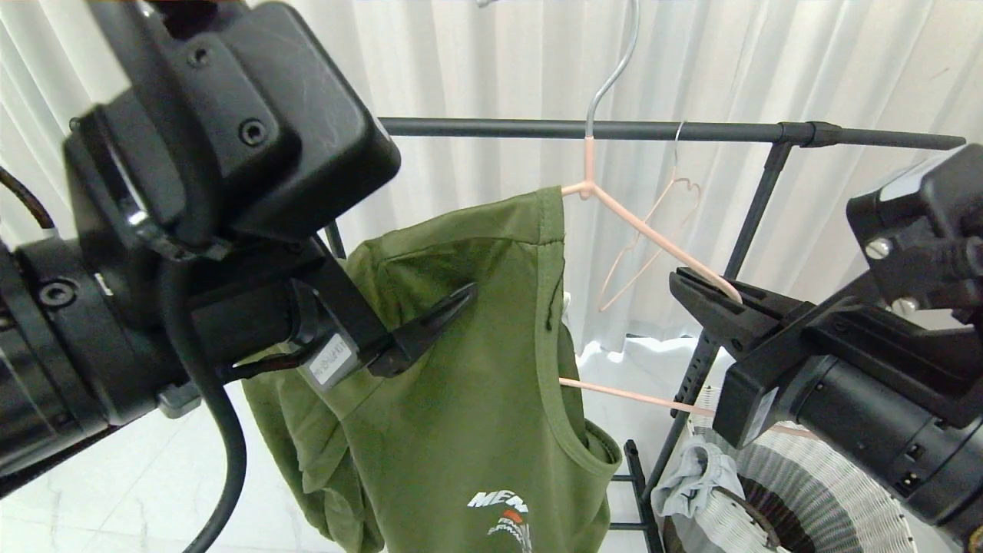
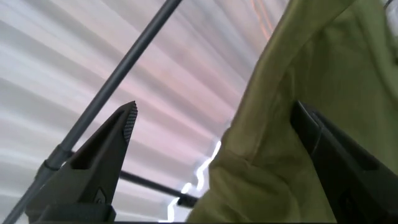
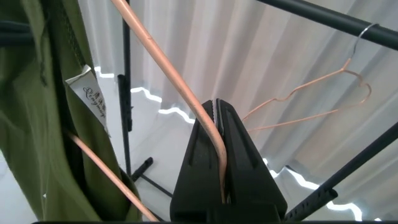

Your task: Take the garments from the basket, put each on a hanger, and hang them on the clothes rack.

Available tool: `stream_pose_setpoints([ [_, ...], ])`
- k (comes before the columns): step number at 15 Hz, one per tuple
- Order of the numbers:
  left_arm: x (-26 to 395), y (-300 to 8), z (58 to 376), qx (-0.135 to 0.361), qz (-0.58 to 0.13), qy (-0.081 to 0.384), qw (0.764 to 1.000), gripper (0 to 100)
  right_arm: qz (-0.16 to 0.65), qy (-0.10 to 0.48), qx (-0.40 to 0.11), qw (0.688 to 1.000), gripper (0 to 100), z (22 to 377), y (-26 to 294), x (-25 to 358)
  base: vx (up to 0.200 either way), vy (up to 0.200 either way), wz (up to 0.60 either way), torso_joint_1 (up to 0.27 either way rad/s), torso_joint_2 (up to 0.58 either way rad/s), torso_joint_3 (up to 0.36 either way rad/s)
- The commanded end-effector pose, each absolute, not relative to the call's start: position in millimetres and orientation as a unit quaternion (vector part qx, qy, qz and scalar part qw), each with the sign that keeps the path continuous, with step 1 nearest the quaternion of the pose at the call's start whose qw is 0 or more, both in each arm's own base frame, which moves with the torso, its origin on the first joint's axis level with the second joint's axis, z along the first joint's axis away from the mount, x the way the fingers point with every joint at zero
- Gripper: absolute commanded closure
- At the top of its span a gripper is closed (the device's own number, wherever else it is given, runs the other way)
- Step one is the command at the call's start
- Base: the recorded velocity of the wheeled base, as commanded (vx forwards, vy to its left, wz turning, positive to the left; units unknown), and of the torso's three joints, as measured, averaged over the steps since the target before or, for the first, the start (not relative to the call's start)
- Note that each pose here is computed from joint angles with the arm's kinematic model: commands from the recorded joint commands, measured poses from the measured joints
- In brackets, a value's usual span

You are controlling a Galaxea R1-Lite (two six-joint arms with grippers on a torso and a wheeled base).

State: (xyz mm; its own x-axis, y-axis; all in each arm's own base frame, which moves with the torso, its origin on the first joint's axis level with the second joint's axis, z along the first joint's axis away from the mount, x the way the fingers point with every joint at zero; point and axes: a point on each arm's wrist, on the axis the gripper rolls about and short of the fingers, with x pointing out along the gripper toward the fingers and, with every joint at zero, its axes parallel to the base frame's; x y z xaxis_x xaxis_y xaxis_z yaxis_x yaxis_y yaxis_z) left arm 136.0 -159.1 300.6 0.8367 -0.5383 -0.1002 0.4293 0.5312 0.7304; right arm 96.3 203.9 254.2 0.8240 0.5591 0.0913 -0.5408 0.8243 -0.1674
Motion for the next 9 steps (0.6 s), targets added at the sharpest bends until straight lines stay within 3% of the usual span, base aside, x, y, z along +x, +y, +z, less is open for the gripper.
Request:
stream_pose_setpoints([
  [1,144.6,-156.6,297.4,0.405,-0.262,-0.057,0.874,0,0.297,-0.067,-0.070,0.950,100,252.6,206.0,93.2,0.000,0.000,0.00,0.000,0.00,0.000],
  [7,146.2,-153.9,295.4,0.407,-0.257,-0.051,0.875,0,0.304,-0.073,-0.081,0.946,100,253.1,207.2,89.5,0.000,0.000,0.00,0.000,0.00,0.000],
  [8,145.8,-153.6,294.8,0.407,-0.258,-0.051,0.875,100,0.306,-0.074,-0.082,0.946,100,253.5,207.3,88.4,0.000,0.000,0.00,0.000,0.00,0.000],
  [9,145.9,-153.7,294.3,0.407,-0.258,-0.050,0.875,100,0.309,-0.075,-0.081,0.945,100,253.5,207.7,87.5,0.000,0.000,0.00,0.000,0.00,0.000],
])
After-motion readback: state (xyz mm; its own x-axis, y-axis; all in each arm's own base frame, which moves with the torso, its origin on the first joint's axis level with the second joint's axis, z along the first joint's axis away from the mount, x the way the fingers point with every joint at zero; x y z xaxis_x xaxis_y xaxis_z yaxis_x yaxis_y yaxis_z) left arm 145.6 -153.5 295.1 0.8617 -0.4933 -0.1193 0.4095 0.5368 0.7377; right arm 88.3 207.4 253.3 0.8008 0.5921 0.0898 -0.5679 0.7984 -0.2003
